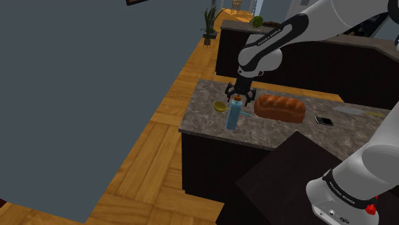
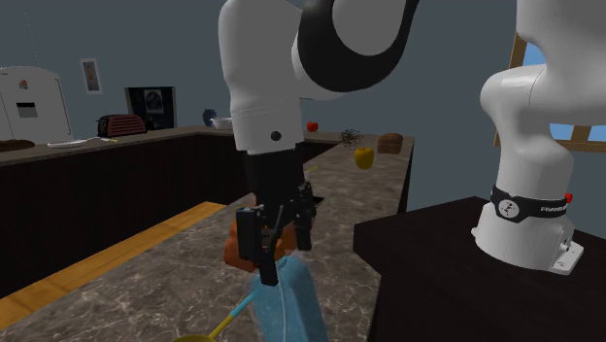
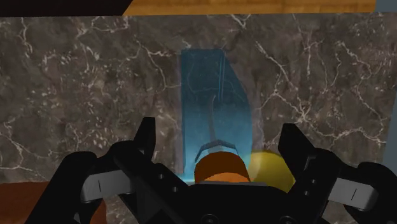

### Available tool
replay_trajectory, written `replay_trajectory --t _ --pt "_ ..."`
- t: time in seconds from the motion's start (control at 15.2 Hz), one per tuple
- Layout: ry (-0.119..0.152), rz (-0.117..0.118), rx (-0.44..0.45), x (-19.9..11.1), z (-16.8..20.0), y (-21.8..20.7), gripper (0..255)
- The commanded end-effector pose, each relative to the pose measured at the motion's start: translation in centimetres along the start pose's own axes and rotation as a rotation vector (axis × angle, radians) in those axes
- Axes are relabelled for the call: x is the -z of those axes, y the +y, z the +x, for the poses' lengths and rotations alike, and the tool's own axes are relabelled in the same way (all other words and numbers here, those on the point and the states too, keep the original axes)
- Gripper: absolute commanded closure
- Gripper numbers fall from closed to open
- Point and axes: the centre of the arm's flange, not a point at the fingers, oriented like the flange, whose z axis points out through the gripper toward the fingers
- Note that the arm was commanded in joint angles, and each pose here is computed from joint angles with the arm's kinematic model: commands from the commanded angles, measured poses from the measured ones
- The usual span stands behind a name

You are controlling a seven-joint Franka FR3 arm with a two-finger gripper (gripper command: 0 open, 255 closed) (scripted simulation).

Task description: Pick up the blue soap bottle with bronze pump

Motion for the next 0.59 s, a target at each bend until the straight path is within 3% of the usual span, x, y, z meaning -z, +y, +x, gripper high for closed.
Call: replay_trajectory --t 0.0,0.46,0.53 --pt "0.0 0.002 -0.01 -1.2 0.4 0.0 0" --pt "0.0 0.002 -0.01 -4.1 0.9 0.1 0" --pt "0.0 0.002 -0.01 -4.1 0.9 0.1 255"
